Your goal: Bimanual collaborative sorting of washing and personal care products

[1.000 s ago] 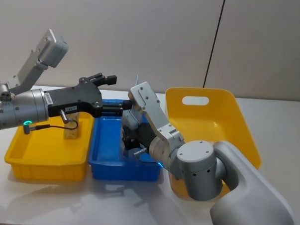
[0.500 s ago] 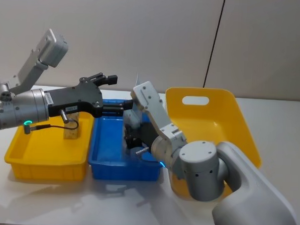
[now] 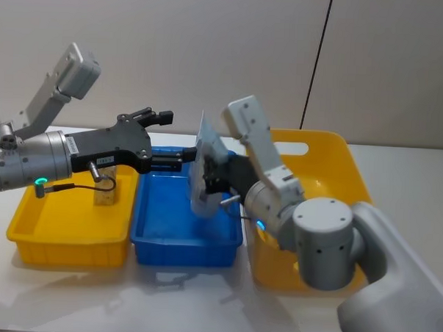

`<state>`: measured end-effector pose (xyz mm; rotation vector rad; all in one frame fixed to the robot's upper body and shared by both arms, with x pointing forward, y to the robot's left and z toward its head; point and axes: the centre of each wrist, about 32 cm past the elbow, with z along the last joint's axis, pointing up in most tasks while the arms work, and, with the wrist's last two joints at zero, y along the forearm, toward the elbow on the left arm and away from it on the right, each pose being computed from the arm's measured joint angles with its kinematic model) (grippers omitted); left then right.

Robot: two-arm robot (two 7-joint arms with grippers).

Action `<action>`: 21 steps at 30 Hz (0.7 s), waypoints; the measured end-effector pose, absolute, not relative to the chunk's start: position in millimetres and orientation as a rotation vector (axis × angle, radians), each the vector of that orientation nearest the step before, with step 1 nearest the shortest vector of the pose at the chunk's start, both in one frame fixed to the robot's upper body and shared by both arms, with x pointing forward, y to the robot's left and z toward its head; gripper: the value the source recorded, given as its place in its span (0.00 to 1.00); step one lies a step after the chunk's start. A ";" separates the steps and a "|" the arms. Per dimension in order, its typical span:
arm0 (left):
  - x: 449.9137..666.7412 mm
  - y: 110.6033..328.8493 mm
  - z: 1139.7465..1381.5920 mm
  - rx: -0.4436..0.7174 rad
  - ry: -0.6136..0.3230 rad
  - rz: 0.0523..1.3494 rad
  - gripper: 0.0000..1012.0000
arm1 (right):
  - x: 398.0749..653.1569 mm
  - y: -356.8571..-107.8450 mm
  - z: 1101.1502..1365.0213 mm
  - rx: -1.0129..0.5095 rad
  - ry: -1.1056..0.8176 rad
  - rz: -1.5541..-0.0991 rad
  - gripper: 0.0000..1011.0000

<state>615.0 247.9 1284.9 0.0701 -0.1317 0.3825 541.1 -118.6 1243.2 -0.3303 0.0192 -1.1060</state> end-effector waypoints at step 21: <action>615.1 248.0 1284.7 0.072 -0.131 0.384 0.99 | 534.1 -169.3 1296.3 -0.131 -0.026 -1.189 0.14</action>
